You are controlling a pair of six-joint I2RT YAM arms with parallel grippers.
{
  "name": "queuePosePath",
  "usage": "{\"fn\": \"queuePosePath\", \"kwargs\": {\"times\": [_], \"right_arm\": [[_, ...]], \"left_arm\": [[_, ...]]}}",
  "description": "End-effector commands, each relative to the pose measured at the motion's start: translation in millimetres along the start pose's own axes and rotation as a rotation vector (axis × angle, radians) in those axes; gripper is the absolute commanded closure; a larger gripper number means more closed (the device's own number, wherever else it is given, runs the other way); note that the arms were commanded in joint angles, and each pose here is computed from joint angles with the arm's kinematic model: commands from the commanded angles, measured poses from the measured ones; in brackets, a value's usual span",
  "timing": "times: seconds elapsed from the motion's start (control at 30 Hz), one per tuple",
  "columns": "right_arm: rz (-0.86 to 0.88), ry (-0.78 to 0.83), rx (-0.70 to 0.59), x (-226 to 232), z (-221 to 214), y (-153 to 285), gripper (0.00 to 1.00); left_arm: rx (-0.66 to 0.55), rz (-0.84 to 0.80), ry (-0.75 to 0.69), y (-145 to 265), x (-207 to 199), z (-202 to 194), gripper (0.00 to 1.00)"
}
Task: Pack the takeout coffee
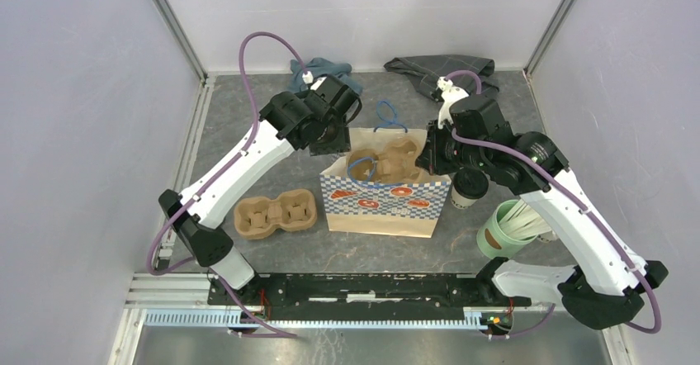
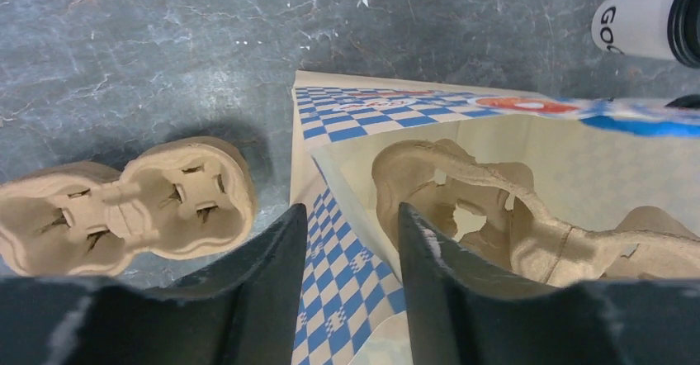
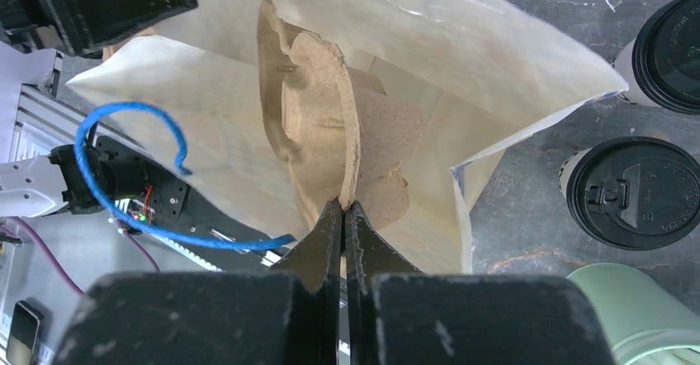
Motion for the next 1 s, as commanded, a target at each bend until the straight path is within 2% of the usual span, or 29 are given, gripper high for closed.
{"fn": "queuePosePath", "kwargs": {"times": [0.0, 0.07, 0.2, 0.27, 0.6, 0.97], "right_arm": [[-0.016, -0.017, -0.061, 3.0, 13.4, 0.4, 1.00], [-0.027, -0.012, -0.077, 3.4, 17.4, 0.2, 1.00], [-0.031, -0.009, -0.106, 7.7, 28.3, -3.8, 1.00], [-0.011, -0.020, -0.121, 11.8, 32.9, -8.2, 1.00], [-0.018, -0.062, -0.182, 17.4, 82.3, -25.6, 1.00], [-0.067, -0.015, -0.194, 11.8, 120.1, -56.2, 1.00]], "left_arm": [[-0.091, 0.061, -0.022, 15.5, 11.6, 11.9, 0.54], [-0.119, 0.045, -0.018, 17.7, 10.8, 15.8, 0.70], [-0.174, -0.003, -0.007, 18.8, 4.6, 24.1, 0.91], [-0.223, -0.020, 0.013, 21.2, 1.6, 32.5, 0.98], [-0.517, -0.067, 0.205, 31.4, 5.2, 76.4, 0.98], [-0.622, -0.169, 0.437, 6.7, 29.7, 100.6, 0.98]]}}
Point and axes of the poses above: each gripper's point midway between its finger pads, its own y axis back along the fingers, its own x axis along the line the jaws close on, z = x × y, the point moved 7 cm from there along y, back along the fingers, and after that the axes turned 7 degrees about -y, right-handed, at the moved point
